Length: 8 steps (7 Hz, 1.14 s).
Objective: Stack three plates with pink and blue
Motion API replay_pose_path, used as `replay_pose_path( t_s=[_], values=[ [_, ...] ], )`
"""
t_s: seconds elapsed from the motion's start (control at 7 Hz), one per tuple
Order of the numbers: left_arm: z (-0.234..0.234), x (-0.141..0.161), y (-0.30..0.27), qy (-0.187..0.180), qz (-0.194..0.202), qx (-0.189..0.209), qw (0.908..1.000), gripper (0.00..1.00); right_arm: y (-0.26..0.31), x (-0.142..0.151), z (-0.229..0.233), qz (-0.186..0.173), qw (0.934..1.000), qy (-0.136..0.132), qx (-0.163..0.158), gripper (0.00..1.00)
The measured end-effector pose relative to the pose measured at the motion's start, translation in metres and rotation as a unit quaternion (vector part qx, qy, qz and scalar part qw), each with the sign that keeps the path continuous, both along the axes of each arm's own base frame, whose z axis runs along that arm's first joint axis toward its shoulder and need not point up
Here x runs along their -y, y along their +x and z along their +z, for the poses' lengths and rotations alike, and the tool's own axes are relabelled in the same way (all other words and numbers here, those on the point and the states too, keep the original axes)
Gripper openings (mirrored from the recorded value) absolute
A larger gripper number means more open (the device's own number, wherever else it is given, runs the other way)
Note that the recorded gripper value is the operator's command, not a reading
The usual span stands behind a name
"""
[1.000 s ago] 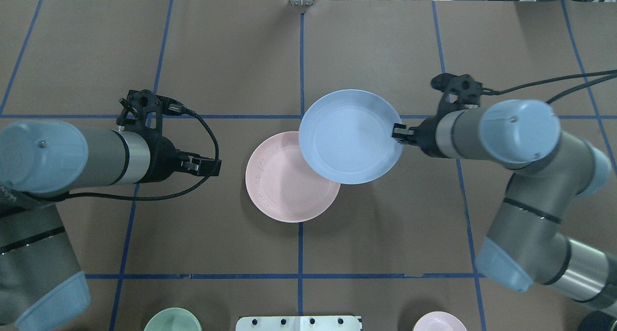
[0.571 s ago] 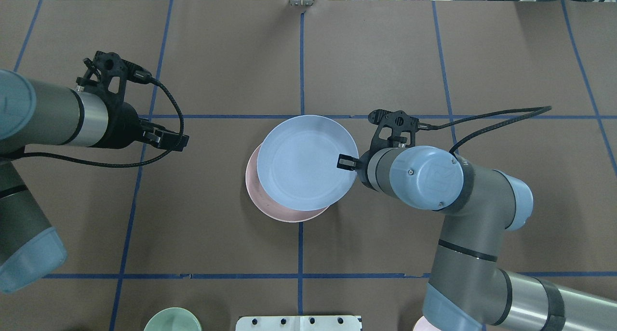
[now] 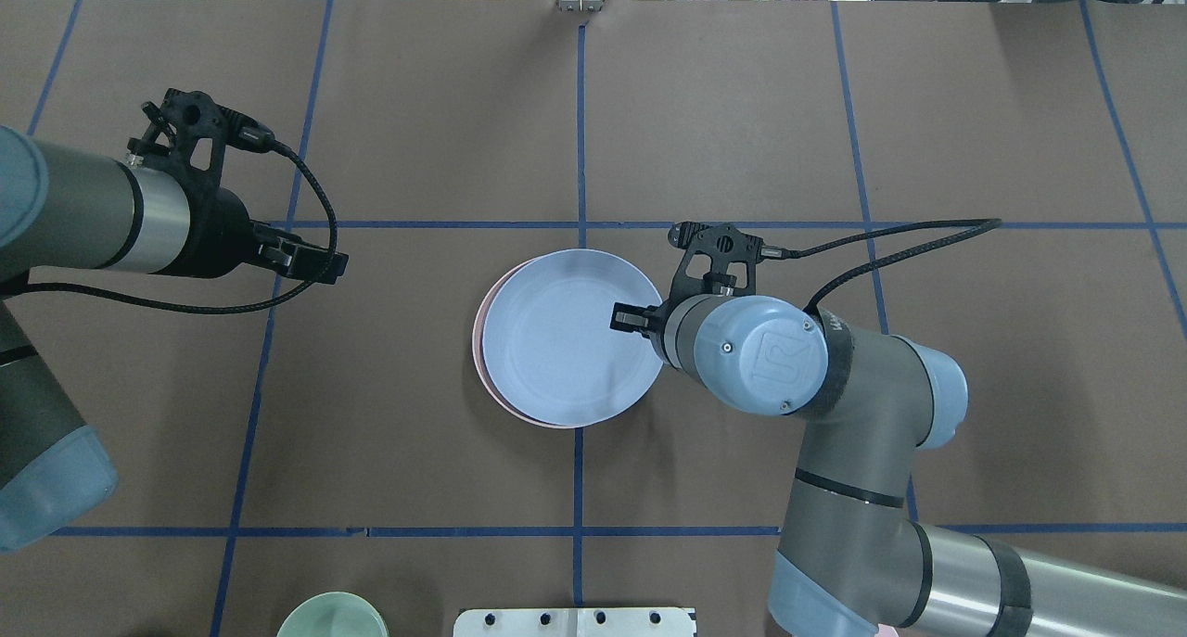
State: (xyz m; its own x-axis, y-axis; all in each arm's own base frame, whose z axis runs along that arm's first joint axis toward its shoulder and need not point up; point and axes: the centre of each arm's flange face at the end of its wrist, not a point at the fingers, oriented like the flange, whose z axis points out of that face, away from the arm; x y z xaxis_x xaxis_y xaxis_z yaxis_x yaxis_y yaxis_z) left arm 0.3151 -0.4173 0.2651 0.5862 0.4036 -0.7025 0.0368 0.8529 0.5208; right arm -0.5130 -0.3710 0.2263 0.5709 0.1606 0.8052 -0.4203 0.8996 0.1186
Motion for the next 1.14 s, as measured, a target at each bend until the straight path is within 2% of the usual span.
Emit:
replay_pose_path(
  t_s=[0.14,0.29,0.57,0.71,0.86,1.0,1.14],
  values=[
    [0.001,0.0,0.001,-0.005,-0.003,-0.002,1.0,1.0,0.019,0.022,-0.001,-0.001,0.9999,-0.004,-0.011,1.0],
    [0.004,0.001,0.003,-0.019,-0.01,-0.005,0.9998,1.0,0.053,0.053,0.002,-0.02,0.9994,-0.005,-0.028,1.0],
    [0.026,0.004,0.005,-0.051,-0.024,0.006,0.9984,1.0,0.14,0.113,0.035,-0.081,0.9943,0.01,-0.069,1.0],
    [0.04,0.006,-0.002,-0.055,-0.027,0.019,0.9979,1.0,0.193,0.137,0.068,-0.117,0.989,0.02,-0.089,1.0],
    [0.048,0.017,-0.022,-0.051,-0.032,0.03,0.9977,1.0,0.257,0.156,0.113,-0.157,0.9805,0.035,-0.112,1.0],
    [0.054,0.033,-0.052,-0.051,-0.03,0.04,0.9975,1.0,0.326,0.162,0.164,-0.198,0.9703,0.049,-0.13,1.0],
    [0.061,0.048,-0.086,-0.052,-0.02,0.056,0.9969,1.0,0.39,0.156,0.214,-0.231,0.9619,0.057,-0.134,1.0]
  ],
)
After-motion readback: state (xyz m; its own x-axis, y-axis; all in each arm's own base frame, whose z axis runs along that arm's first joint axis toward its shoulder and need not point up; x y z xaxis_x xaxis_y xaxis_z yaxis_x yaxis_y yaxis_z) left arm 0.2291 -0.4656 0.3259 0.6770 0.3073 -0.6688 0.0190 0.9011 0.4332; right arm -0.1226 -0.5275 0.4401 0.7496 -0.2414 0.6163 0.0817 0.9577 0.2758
